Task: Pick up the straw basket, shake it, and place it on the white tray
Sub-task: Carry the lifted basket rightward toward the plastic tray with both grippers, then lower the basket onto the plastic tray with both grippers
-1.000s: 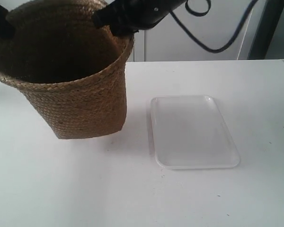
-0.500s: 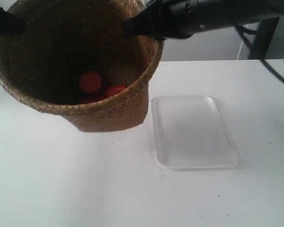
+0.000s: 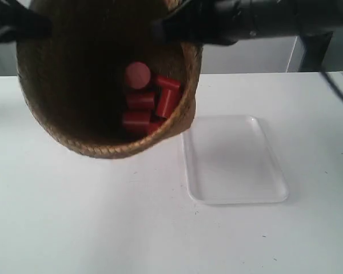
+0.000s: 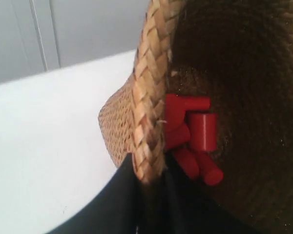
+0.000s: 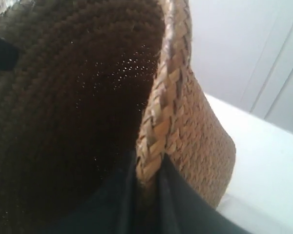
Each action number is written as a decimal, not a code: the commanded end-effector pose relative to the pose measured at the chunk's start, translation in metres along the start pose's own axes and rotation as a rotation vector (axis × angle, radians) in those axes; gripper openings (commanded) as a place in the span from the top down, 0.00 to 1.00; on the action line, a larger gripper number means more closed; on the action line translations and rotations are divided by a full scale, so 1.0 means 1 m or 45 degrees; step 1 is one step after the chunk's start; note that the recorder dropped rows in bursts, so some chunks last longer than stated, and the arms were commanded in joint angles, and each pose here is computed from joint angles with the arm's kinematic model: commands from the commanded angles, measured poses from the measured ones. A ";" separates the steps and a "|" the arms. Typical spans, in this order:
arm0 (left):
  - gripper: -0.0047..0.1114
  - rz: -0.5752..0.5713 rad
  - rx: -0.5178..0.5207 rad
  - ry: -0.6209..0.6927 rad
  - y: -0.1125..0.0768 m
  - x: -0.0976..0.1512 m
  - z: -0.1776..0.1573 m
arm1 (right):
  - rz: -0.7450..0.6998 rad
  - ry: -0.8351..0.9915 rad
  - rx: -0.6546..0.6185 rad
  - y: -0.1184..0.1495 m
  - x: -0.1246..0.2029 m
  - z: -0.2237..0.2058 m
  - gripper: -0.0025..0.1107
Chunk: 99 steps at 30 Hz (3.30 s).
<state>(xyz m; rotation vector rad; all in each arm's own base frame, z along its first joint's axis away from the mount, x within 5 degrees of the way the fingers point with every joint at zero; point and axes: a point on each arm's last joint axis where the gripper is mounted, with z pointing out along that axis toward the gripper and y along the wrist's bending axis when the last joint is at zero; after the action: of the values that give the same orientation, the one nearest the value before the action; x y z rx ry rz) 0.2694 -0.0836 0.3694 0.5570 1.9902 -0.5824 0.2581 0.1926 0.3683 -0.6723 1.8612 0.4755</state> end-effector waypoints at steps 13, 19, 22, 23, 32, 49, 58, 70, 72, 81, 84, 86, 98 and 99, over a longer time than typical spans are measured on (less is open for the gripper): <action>0.96 0.054 0.034 0.017 -0.007 -0.017 -0.005 | -0.052 -0.038 -0.014 0.002 -0.022 0.005 0.98; 0.96 0.027 0.022 0.104 0.004 0.000 0.015 | -0.057 0.127 -0.019 0.000 0.011 0.034 0.98; 0.96 -0.012 0.036 0.186 0.011 0.014 0.031 | -0.053 0.185 -0.027 0.000 0.017 0.046 0.98; 0.96 0.029 0.042 0.106 0.003 -0.005 0.015 | -0.058 0.056 -0.029 0.002 -0.013 0.022 0.98; 0.96 0.098 0.100 0.023 -0.019 -0.040 -0.005 | -0.041 -0.106 0.003 -0.003 -0.049 -0.022 0.98; 0.96 0.009 -0.039 0.313 -0.007 0.011 0.004 | 0.056 0.135 -0.030 -0.003 -0.009 0.003 0.98; 0.96 0.021 -0.033 0.230 -0.010 -0.007 -0.002 | 0.024 0.121 -0.025 -0.004 -0.016 0.006 0.98; 0.96 0.005 -0.008 0.276 -0.007 -0.013 0.008 | 0.025 0.143 -0.056 -0.002 -0.032 0.003 0.98; 0.96 -0.031 0.024 0.362 -0.004 0.002 0.023 | 0.033 0.231 -0.065 -0.003 -0.019 0.016 0.98; 0.96 0.108 0.132 0.101 -0.050 -0.049 -0.004 | -0.036 0.106 0.152 -0.028 -0.053 -0.039 0.98; 0.96 0.048 0.184 0.104 -0.053 -0.049 0.008 | 0.008 0.187 0.232 -0.045 -0.046 -0.043 0.98; 0.96 0.006 0.220 0.098 -0.053 -0.049 0.017 | 0.035 0.218 0.263 -0.053 -0.044 -0.045 0.98; 0.96 -0.050 0.315 0.100 -0.048 -0.042 0.051 | 0.227 0.334 0.423 -0.104 -0.017 -0.055 0.98; 0.96 -0.057 0.327 0.102 -0.049 -0.042 0.054 | 0.236 0.339 0.433 -0.107 -0.014 -0.055 0.98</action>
<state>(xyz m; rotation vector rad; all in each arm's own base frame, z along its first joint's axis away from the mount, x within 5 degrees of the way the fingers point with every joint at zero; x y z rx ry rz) 0.2959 -0.1539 0.3852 0.6979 2.0776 -0.8076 0.2880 0.0939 0.4044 -0.3766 2.2128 0.2279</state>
